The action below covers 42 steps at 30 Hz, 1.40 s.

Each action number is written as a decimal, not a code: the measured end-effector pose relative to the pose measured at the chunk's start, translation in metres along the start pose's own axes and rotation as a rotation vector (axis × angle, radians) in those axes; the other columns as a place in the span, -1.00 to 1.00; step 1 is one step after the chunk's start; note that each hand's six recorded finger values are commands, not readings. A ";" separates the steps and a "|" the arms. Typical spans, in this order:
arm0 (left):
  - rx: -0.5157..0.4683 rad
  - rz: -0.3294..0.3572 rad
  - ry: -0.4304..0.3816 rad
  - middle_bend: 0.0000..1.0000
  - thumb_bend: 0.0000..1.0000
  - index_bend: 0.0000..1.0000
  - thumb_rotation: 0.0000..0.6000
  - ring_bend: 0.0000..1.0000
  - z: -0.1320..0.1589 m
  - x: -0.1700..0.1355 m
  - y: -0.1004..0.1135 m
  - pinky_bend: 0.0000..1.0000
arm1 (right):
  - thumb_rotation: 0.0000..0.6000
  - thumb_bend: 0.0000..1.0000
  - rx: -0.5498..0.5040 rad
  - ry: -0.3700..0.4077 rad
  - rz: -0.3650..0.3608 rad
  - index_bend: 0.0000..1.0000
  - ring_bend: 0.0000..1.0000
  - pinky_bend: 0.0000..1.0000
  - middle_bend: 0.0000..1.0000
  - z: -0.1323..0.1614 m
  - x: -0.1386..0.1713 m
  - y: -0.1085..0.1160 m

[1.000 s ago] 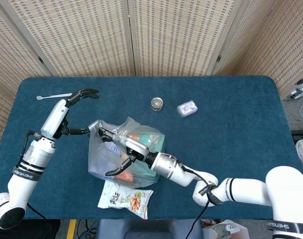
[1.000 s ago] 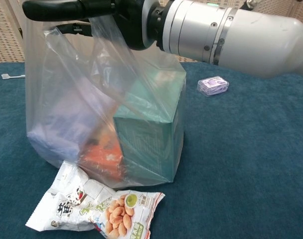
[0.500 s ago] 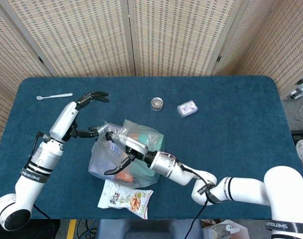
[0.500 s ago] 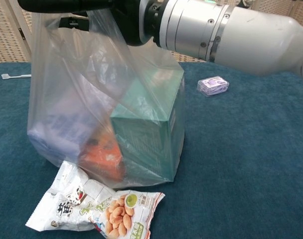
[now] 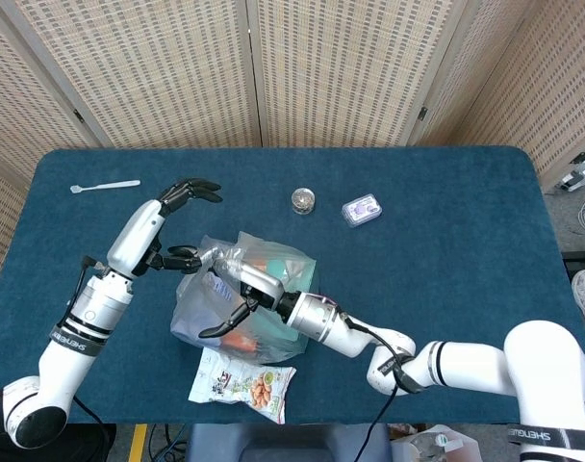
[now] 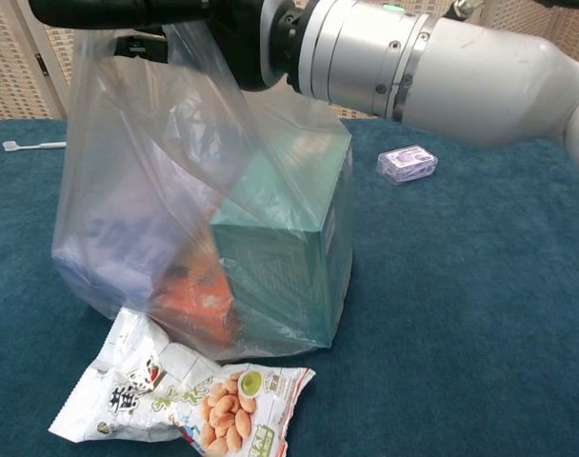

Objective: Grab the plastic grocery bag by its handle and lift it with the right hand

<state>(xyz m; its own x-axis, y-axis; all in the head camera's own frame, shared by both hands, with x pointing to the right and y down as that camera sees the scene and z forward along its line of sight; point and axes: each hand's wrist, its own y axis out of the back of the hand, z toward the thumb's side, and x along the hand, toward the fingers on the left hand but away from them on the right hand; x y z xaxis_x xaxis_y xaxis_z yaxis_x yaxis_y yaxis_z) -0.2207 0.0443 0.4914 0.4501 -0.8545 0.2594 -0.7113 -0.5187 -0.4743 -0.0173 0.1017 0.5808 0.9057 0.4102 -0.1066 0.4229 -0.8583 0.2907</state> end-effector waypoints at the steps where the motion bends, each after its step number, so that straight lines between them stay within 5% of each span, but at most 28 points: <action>1: 0.004 -0.003 0.000 -0.62 -0.58 -0.41 1.00 -0.79 0.000 0.001 -0.002 -0.84 | 1.00 -1.00 -0.002 0.000 0.000 -0.95 -0.92 -0.75 -0.82 0.000 0.000 0.000; 18: 0.025 -0.018 0.028 -0.62 -0.61 -0.45 1.00 -0.84 -0.002 0.016 -0.020 -0.89 | 1.00 -1.00 -0.008 -0.020 0.016 -0.93 -0.86 -0.75 -0.65 -0.001 -0.003 -0.002; 42: 0.077 -0.015 0.085 -0.77 -0.89 -0.74 1.00 -1.00 -0.015 0.016 -0.016 -1.00 | 1.00 -1.00 -0.062 -0.031 -0.037 -0.20 -0.28 -0.39 -0.05 0.004 -0.001 0.011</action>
<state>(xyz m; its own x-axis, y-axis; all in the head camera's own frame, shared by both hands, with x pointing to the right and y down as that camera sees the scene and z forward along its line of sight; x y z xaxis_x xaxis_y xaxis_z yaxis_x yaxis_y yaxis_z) -0.2104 0.0384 0.5152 0.4104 -0.8479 0.3356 -0.6602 -0.5301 -0.5321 -0.0131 0.0905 0.5805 0.8902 0.4309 -0.1479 0.4548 -0.8215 0.3439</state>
